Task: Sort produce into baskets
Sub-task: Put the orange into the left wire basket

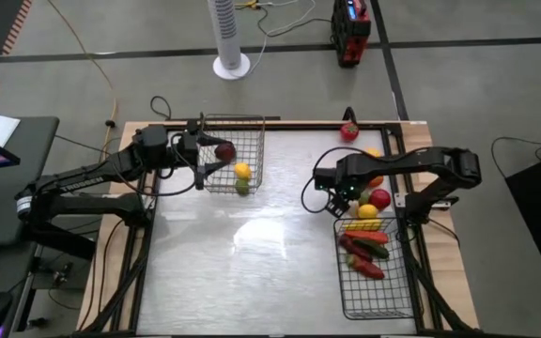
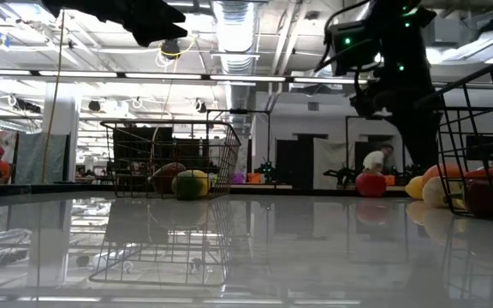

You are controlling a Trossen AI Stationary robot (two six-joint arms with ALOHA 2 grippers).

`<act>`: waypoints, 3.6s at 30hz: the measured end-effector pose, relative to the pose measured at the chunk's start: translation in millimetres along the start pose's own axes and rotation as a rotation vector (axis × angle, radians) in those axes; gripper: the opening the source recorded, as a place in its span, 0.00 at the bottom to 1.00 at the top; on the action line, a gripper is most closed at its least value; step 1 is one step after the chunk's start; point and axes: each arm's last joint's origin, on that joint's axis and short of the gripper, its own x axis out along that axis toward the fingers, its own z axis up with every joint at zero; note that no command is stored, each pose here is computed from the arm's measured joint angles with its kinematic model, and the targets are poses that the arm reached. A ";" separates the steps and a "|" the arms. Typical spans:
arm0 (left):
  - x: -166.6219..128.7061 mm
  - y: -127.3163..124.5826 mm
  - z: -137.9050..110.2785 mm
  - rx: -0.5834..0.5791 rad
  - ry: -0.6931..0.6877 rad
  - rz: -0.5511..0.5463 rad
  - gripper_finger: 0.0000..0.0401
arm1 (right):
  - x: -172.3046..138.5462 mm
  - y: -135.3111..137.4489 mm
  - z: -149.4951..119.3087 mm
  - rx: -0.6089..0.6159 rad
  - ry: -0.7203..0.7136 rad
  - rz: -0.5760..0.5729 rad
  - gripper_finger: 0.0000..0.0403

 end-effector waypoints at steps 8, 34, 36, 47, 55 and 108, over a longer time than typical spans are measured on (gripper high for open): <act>0.0 0.0 0.2 0.000 -0.001 0.001 0.70 | 21.0 17.5 1.8 -0.104 0.113 -0.037 0.68; 3.6 -2.0 -2.7 0.040 0.012 -0.076 0.70 | -30.4 15.8 -8.0 -0.069 -0.104 -0.061 0.74; 4.6 -2.1 -2.9 0.034 0.012 -0.083 0.70 | -44.1 17.9 -17.1 -0.059 -0.098 -0.020 0.74; 5.5 -1.8 -2.2 0.016 0.005 -0.080 0.70 | -71.4 49.9 -81.3 -0.377 -0.013 -0.066 0.74; 5.5 -1.8 -2.4 0.015 0.007 -0.080 0.70 | -59.7 64.4 -92.9 -0.588 -0.057 -0.107 0.74; 5.6 -1.4 -4.7 0.022 0.029 -0.057 0.70 | -46.6 96.8 -86.9 -1.112 -0.322 0.046 0.14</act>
